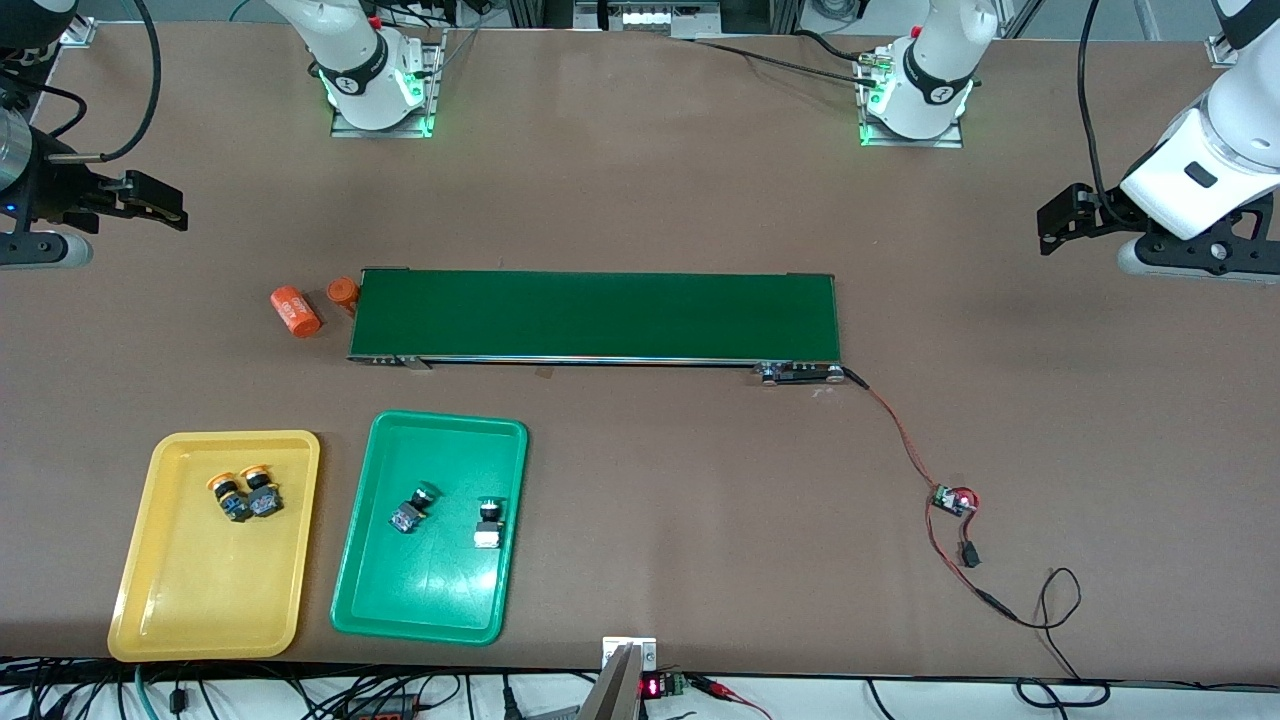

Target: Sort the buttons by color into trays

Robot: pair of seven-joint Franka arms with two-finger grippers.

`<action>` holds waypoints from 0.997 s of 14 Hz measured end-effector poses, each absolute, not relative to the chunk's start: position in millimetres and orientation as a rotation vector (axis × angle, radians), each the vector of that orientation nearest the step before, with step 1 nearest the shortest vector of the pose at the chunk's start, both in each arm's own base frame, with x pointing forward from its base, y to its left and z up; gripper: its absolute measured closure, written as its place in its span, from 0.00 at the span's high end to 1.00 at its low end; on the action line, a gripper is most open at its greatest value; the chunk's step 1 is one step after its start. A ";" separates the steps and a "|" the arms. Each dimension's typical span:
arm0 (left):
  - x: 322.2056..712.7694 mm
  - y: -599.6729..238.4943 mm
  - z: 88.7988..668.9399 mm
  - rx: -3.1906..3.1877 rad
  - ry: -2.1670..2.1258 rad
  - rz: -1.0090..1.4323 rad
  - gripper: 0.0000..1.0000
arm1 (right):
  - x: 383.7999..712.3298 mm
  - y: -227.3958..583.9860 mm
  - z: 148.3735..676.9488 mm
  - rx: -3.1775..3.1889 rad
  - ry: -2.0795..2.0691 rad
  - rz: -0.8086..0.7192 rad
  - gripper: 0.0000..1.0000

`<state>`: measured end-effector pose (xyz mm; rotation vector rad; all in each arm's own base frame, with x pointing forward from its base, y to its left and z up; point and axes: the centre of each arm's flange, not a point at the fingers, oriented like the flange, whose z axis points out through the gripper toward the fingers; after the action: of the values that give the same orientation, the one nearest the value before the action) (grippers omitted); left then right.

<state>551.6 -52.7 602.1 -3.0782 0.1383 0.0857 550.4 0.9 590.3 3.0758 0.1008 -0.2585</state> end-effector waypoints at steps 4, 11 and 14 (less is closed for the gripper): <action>551.6 -52.6 602.1 -3.078 0.138 0.086 1.00 | 562.0 14.3 589.0 3.178 0.089 -0.164 1.00; 551.6 -52.5 602.1 -3.078 0.138 0.086 1.00 | 565.0 30.1 584.8 3.191 0.044 -0.165 1.00; 551.6 -52.5 602.1 -3.078 0.138 0.086 1.00 | 565.1 28.1 585.0 3.174 0.044 -0.163 1.00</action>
<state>551.6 -52.5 602.1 -3.0782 0.1379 0.0857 565.1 28.1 585.0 3.1743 0.0438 -0.1625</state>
